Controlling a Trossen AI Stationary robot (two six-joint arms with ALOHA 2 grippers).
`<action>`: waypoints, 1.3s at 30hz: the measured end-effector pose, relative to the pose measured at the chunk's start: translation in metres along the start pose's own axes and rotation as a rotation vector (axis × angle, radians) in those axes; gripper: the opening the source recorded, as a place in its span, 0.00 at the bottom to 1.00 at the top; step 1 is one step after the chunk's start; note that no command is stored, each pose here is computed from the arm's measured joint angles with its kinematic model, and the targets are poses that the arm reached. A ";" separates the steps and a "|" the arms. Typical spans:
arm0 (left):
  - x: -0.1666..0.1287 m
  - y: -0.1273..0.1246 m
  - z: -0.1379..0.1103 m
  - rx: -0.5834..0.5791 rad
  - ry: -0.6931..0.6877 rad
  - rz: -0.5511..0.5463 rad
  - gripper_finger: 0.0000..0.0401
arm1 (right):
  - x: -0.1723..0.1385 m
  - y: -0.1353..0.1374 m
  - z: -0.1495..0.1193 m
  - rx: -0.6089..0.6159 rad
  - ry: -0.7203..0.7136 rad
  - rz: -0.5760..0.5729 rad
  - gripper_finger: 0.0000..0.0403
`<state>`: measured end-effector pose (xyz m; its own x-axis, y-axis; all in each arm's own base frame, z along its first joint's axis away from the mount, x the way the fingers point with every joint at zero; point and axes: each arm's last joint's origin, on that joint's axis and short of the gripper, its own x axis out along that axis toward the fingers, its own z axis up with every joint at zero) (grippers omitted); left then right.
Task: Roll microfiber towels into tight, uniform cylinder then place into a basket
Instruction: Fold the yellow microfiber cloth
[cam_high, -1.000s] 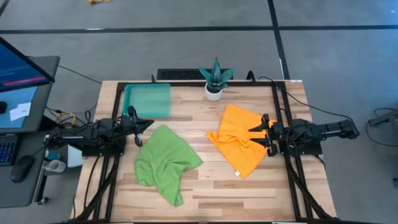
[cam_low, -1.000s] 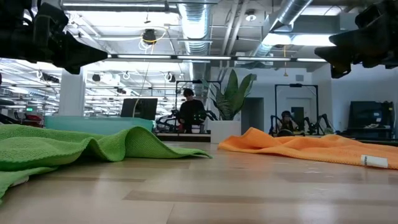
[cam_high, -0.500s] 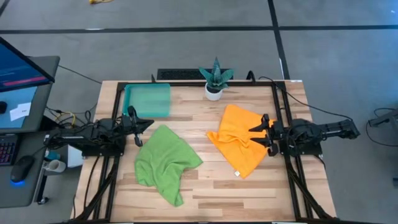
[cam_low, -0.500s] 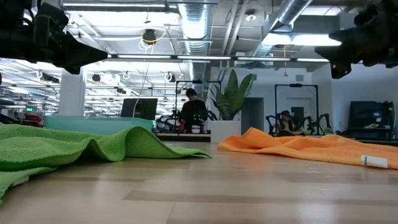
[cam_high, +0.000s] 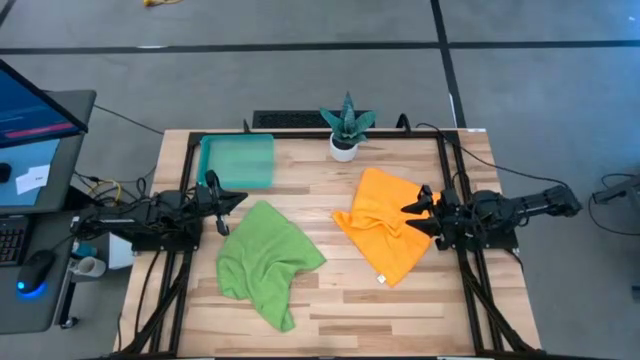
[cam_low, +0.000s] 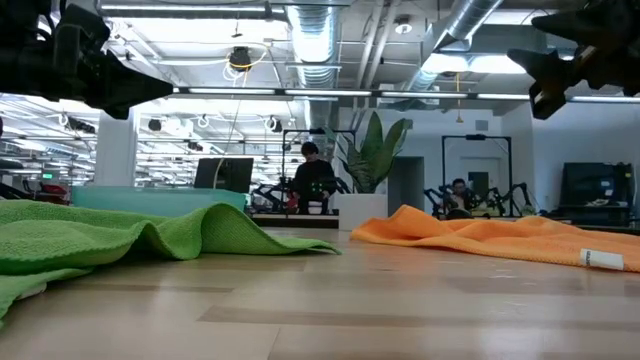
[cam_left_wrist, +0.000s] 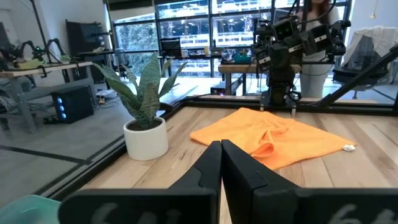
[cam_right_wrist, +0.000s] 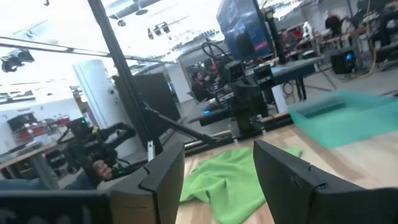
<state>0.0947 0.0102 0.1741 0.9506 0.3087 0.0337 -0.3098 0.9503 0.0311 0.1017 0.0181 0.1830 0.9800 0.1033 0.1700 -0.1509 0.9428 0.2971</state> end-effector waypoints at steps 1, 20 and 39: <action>0.000 0.000 0.000 0.000 0.000 0.000 0.00 | 0.001 0.001 0.001 -0.007 -0.006 0.001 0.53; 0.000 0.000 0.000 -0.002 0.000 0.000 0.00 | 0.047 0.035 0.041 -0.116 0.299 -0.168 0.53; 0.000 0.000 0.000 -0.001 -0.001 0.000 0.00 | 0.082 0.066 0.055 -0.064 0.889 -0.439 0.53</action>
<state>0.0947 0.0102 0.1742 0.9506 0.3086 0.0343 -0.3097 0.9504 0.0302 0.1647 0.0709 0.2681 0.6919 -0.0838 -0.7171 0.2300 0.9671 0.1090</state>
